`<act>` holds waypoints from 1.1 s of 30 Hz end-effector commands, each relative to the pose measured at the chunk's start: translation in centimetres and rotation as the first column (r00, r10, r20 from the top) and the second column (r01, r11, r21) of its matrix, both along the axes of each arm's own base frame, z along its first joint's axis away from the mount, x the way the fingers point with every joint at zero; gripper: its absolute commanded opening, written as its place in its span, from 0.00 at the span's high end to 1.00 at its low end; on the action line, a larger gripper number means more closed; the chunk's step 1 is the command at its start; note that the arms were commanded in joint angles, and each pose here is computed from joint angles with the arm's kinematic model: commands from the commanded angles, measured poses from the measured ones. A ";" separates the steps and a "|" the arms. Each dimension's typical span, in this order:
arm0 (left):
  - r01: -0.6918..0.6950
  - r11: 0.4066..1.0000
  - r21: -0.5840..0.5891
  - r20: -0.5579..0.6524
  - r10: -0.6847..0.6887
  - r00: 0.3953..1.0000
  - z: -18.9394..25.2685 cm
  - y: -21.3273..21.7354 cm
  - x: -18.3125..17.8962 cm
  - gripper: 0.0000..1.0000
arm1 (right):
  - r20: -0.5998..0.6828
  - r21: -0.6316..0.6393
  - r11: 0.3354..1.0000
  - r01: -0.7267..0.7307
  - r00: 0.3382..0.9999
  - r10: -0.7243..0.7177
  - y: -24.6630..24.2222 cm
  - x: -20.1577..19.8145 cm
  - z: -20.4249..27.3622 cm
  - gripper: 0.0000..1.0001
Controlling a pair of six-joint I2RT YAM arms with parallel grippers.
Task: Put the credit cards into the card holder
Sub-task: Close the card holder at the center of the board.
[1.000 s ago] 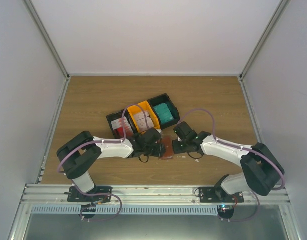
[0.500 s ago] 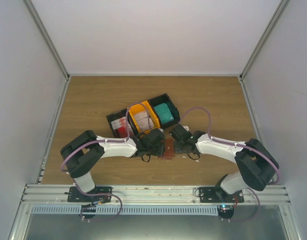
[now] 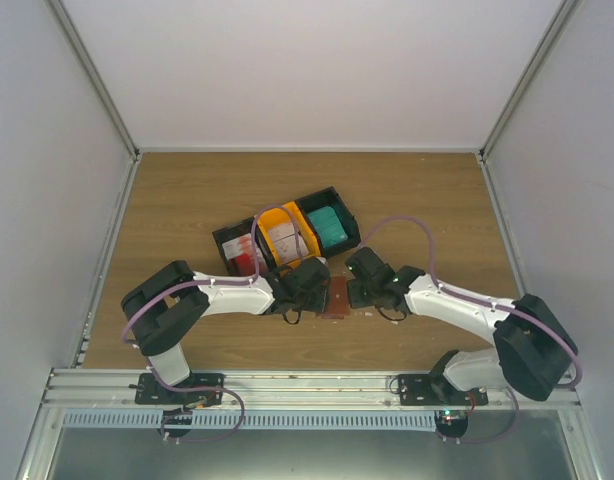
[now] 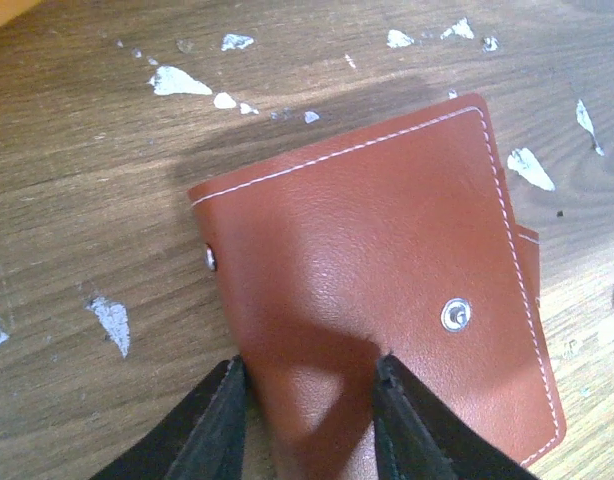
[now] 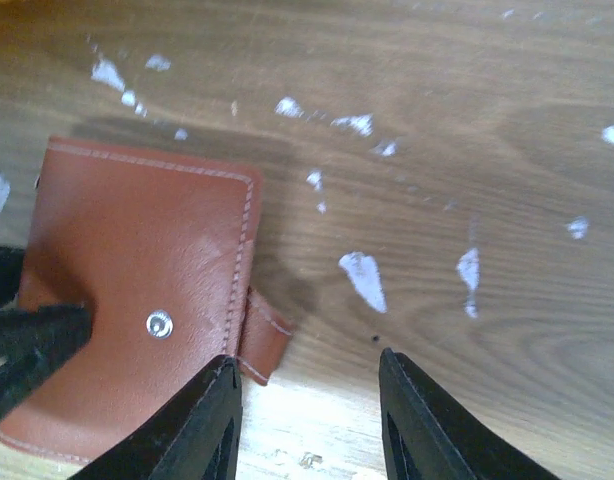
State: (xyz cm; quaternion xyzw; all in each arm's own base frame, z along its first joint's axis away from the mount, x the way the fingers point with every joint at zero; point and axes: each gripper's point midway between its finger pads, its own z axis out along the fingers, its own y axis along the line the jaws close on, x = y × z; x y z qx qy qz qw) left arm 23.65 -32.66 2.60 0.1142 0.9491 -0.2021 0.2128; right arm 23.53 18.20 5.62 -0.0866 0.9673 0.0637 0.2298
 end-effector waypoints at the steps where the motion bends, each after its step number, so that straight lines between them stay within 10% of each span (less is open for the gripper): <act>1: -0.006 0.995 0.102 -0.035 0.009 0.999 -2.5 1.7 -0.8 0.68 | -0.061 0.029 0.993 -0.112 0.992 0.113 1.3 -1.4 -1.8 0.63; 9: -0.012 0.992 0.126 -0.051 0.018 0.999 -3.2 2.2 -1.0 0.73 | -0.098 0.047 0.985 -0.166 0.981 0.170 2.2 -1.8 -2.8 0.73; 21: -0.007 0.990 0.138 -0.061 0.016 0.998 -3.7 2.3 -1.2 0.73 | -0.118 0.012 0.973 -0.231 0.966 0.230 3.3 -1.8 -4.2 0.62; 33: 0.019 0.969 0.248 -0.105 0.008 0.994 -6.4 5.7 -3.1 0.81 | -0.009 -0.348 0.922 0.167 0.983 -0.181 -5.0 -0.3 -3.9 0.70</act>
